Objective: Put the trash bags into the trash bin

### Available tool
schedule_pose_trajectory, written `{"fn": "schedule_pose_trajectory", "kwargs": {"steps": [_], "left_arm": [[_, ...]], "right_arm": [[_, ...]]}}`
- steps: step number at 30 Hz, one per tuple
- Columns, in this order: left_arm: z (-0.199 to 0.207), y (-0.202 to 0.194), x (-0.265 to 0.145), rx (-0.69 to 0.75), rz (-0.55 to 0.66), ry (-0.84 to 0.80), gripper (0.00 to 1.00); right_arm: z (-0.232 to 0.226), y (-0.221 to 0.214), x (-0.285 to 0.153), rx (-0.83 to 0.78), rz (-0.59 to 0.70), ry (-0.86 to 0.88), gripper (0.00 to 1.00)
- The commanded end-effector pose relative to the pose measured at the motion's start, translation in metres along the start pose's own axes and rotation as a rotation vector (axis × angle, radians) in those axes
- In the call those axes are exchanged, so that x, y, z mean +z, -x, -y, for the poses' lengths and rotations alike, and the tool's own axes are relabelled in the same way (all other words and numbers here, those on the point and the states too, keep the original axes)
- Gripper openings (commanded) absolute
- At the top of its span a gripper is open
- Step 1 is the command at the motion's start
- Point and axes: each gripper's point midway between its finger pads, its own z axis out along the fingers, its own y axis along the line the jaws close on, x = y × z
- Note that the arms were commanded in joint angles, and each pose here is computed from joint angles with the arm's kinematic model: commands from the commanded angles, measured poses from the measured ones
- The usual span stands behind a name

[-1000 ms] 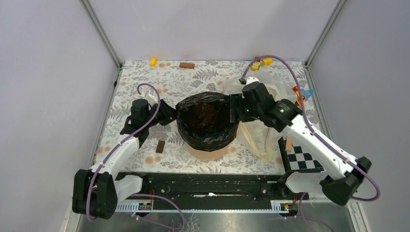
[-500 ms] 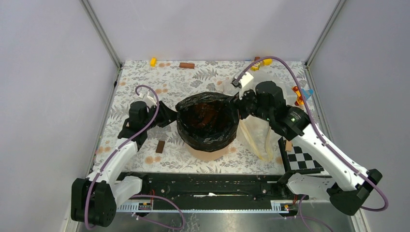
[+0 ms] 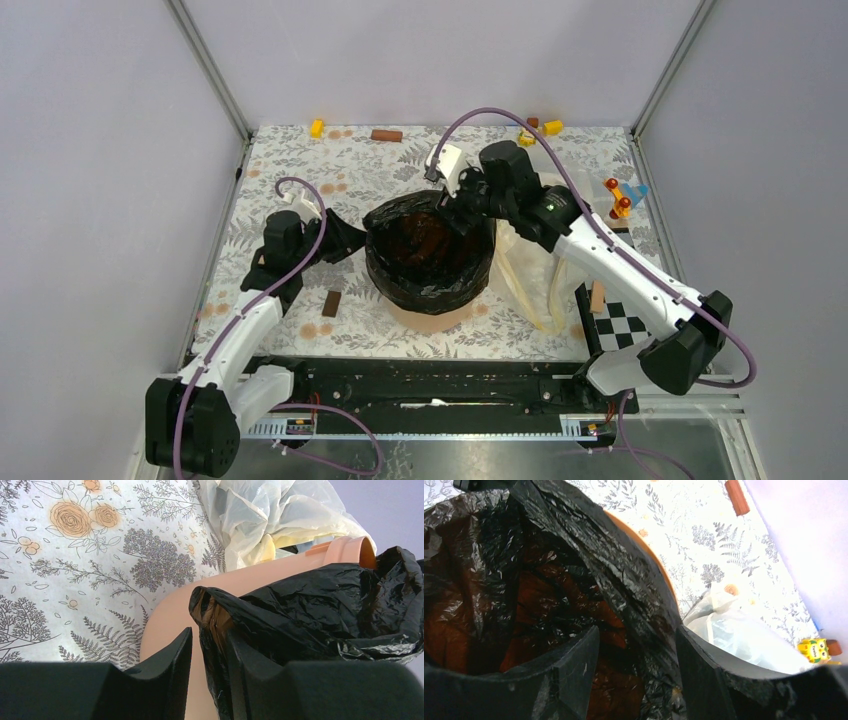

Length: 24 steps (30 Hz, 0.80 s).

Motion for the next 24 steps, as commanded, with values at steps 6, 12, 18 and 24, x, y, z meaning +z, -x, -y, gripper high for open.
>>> {"fn": "schedule_pose_trajectory", "kwargs": {"steps": [6, 12, 18, 24], "left_arm": [[-0.004, 0.005, 0.003, 0.038, 0.021, 0.011, 0.34], [-0.003, 0.007, 0.004, 0.047, 0.023, 0.01, 0.34], [-0.007, 0.006, 0.007, 0.038, 0.017, 0.02, 0.34], [-0.016, 0.002, 0.013, 0.026, -0.004, 0.047, 0.34]], "right_arm": [[0.009, 0.037, 0.008, -0.097, 0.092, 0.017, 0.56], [0.01, 0.037, 0.014, -0.093, 0.086, 0.021, 0.26], [0.024, 0.043, 0.017, -0.063, 0.076, -0.043, 0.0], [0.049, 0.042, 0.03, 0.041, 0.04, -0.107, 0.0]]}}
